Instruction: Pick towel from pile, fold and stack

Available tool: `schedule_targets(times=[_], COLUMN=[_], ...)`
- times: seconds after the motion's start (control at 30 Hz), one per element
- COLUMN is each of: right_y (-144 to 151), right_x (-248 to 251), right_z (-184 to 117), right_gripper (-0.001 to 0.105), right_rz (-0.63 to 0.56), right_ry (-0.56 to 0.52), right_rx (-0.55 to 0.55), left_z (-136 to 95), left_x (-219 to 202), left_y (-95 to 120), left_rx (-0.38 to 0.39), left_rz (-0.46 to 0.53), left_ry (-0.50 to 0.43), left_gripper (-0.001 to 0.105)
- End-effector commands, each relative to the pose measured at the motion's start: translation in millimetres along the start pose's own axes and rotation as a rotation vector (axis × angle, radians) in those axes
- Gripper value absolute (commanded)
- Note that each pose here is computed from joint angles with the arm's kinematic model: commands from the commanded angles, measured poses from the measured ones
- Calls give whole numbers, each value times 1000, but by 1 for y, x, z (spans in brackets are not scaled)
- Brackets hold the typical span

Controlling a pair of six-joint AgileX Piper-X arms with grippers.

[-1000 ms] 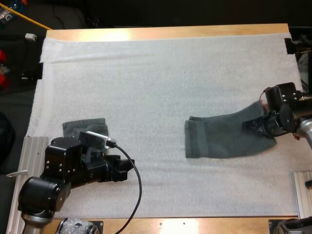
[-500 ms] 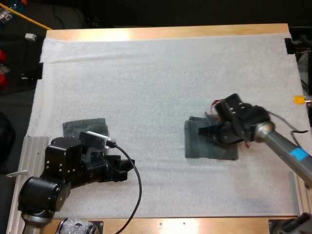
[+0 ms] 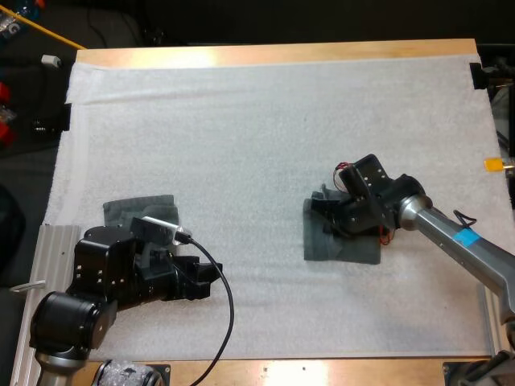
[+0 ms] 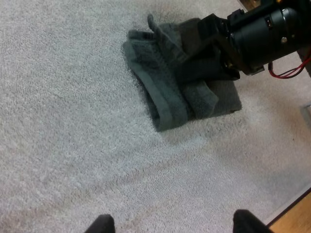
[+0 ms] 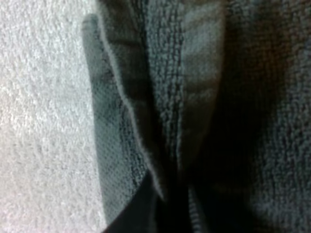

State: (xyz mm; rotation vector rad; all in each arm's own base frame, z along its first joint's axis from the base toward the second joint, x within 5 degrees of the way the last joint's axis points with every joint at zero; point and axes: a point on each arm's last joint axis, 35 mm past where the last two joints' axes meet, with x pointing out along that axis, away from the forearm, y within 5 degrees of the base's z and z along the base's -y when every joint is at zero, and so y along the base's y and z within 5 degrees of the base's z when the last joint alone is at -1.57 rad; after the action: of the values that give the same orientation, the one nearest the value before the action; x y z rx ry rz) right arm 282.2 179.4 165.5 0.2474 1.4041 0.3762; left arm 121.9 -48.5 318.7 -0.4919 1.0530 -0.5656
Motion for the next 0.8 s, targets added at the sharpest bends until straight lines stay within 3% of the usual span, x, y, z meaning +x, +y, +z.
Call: schedule_targets(times=[0.0, 0.07, 0.17, 0.4, 0.57, 0.77], right_y=[3, 5, 8, 20, 47, 58], right_x=[-1, -1, -1, 2, 8, 11], right_z=[1, 1, 0, -6, -16, -22], right_gripper=[26, 52, 73, 74, 74, 74], right_rz=[30, 71, 149, 199, 245, 213], right_ry=[3, 16, 48, 77, 58, 31], right_rx=[-2, -12, -79, -123, -204, -198], left_z=[0, 0, 0, 0, 0, 0], left_x=[0, 0, 0, 0, 0, 0], left_y=[-1, -1, -1, -1, -1, -1], left_rx=[7, 15, 18, 18, 22, 22], left_rz=[-8, -8, -8, -8, -8, -8], left_ry=[1, 1, 1, 1, 1, 1], left_gripper=[50, 50, 50, 50, 50, 50])
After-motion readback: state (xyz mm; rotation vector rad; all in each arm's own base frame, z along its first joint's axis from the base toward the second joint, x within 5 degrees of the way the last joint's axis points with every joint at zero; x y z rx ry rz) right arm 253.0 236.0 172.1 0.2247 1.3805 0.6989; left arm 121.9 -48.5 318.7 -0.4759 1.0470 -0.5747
